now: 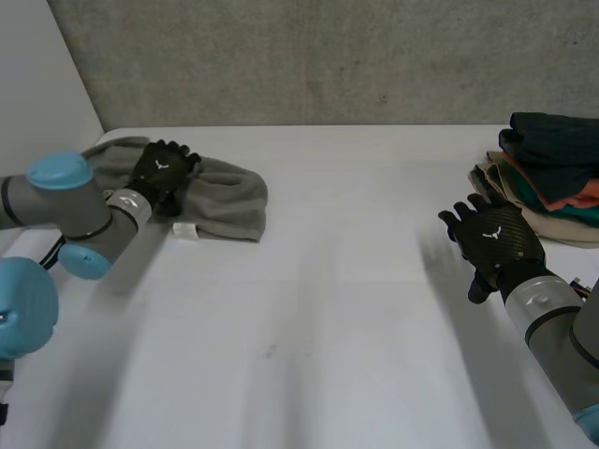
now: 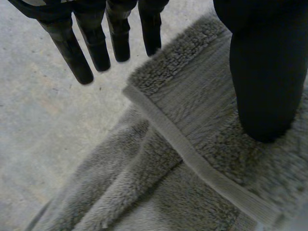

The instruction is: Fold the laundry.

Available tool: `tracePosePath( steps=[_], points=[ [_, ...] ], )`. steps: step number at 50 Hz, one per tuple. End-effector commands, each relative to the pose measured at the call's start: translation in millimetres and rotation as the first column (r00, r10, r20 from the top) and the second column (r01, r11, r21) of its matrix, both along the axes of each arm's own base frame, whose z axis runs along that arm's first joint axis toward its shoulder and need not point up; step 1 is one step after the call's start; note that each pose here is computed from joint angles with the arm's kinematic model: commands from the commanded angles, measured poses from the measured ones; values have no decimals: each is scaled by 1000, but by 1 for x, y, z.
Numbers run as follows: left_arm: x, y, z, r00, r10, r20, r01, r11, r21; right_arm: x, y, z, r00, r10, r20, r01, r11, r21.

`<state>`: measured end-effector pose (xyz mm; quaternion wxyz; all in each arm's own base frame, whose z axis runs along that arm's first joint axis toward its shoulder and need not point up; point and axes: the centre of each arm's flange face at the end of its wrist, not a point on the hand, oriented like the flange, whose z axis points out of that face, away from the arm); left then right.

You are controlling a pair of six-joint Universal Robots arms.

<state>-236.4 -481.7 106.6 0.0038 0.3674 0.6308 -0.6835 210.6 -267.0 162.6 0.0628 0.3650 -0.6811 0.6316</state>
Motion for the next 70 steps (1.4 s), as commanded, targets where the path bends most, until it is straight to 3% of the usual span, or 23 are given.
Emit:
tracePosePath(
  steps=[1,6,7,10,14,20,25,26,29,34,37,38,44,52,56,58,61,65,70],
  points=[
    [-4,-9,-10,1000,-12,-11,12,1000,-22,0,0,1,1000,0,1,0,1000,-3],
    [-15,-4,13,997,36,-65,-38,999,-30,0,-1,1,1000,-1,1,1,1000,-5],
    [-25,2,50,990,48,-129,-56,996,-63,0,-1,1,1000,-1,1,1,1000,-5],
    [-35,18,96,972,35,-232,-56,995,-81,0,-1,1,1000,-1,1,1,1000,-5],
    [-50,53,166,912,-53,-407,-2,991,-133,0,-1,1,1000,-1,0,1,1000,-3],
    [-89,130,220,823,-201,-531,152,979,-135,-4,-3,2,1000,-17,2,17,1000,-6],
    [-132,196,206,789,-293,-540,309,949,-63,-7,-5,10,999,-46,4,46,998,-32],
    [-152,223,197,774,-337,-536,376,926,-39,-8,-6,13,998,-55,5,55,998,-41],
    [-181,257,174,757,-387,-527,459,888,7,-13,-9,25,994,-104,10,105,991,-81],
    [-238,287,99,771,-399,-496,509,855,104,-34,-23,30,981,-194,14,194,977,-91],
    [-250,287,74,791,-387,-475,500,855,136,-37,-26,30,979,-205,14,205,974,-93],
    [-252,285,64,813,-375,-445,482,862,155,-37,-26,30,979,-204,13,205,974,-93],
    [-242,284,74,863,-393,-317,449,884,129,-37,-26,30,979,-206,12,206,974,-92],
    [-173,258,136,914,-290,-282,324,942,83,-37,-17,30,979,-202,-4,202,979,-36],
    [-132,246,135,949,-192,-250,230,964,135,-36,-7,36,977,-209,38,206,976,64],
    [-100,233,122,970,-98,-222,142,971,192,-32,-3,38,975,-209,74,199,972,122],
    [-61,220,101,984,13,-179,36,963,268,-24,7,42,970,-202,133,166,957,239],
    [-30,213,71,986,102,-135,-46,931,362,-19,13,44,968,-181,173,114,934,338],
    [-23,215,54,987,100,-127,-41,913,405,-11,2,16,972,-158,173,66,893,446]
  ],
)
